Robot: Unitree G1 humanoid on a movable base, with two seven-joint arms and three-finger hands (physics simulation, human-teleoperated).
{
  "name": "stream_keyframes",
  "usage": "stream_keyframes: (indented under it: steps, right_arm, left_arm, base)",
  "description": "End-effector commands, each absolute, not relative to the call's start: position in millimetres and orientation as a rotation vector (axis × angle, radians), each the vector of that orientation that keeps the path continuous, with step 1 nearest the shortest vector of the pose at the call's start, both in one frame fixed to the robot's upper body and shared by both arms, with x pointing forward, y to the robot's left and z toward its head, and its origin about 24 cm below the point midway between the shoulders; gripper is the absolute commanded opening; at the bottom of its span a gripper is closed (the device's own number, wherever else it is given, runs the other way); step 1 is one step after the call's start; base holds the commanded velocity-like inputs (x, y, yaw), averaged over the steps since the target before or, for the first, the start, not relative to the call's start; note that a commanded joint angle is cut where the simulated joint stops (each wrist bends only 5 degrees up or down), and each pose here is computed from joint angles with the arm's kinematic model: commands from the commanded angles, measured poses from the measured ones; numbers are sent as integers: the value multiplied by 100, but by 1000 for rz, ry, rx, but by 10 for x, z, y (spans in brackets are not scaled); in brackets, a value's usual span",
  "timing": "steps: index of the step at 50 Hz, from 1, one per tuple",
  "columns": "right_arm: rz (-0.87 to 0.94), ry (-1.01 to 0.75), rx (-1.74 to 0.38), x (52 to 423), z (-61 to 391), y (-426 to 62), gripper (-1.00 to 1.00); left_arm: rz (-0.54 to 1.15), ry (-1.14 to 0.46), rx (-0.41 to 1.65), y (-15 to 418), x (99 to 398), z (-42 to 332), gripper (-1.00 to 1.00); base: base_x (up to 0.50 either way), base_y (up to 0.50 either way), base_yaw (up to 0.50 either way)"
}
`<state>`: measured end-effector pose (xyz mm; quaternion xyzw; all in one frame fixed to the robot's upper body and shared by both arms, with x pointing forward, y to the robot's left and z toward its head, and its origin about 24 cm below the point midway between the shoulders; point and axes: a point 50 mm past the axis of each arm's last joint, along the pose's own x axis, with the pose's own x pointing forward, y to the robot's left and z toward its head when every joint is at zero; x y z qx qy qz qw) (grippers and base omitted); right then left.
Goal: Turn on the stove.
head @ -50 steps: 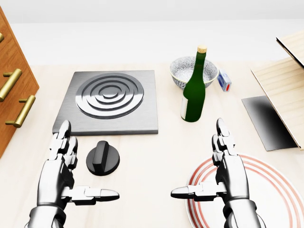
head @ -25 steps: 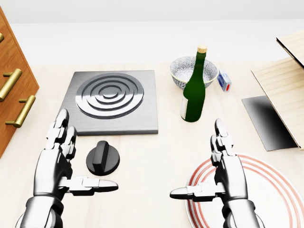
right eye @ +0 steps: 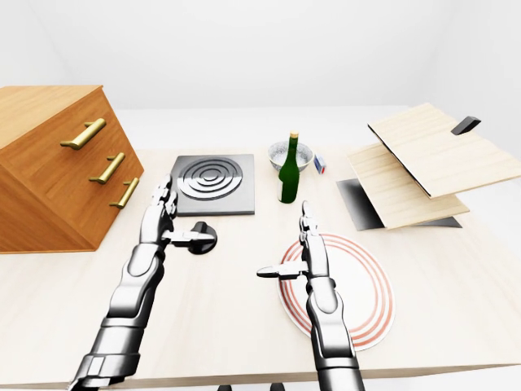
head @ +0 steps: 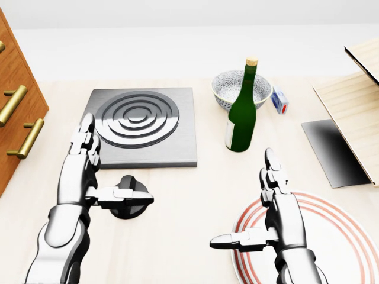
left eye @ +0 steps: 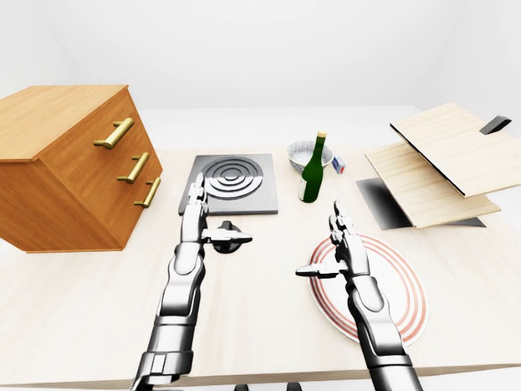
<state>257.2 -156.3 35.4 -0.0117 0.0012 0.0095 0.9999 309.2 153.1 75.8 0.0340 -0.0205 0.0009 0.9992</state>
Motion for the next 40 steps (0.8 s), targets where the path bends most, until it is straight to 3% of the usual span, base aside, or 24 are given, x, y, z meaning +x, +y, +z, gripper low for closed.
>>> stream_keyframes:
  steps: [1,21,37,38,40]
  right_arm:
    - [23,4,-23,2576,349,-1557,100]
    - [29,7,-24,2585,338,-1554,100]
    - [33,12,-27,2590,326,-1549,100]
    - [33,16,-28,2595,316,-1549,100]
    - [33,17,-27,2597,310,-1552,100]
  left_arm:
    - [-10,21,106,1467,3279,690,100]
    - [17,177,174,1459,3491,422,100]
    - [18,192,188,1480,3464,299,100]
    - [27,184,185,1554,3302,162,100]
    - [26,185,184,1562,3279,148,100]
  base:
    - [0,0,0]
    - [0,0,0]
    - [0,0,0]
    - [0,0,0]
    - [0,0,0]
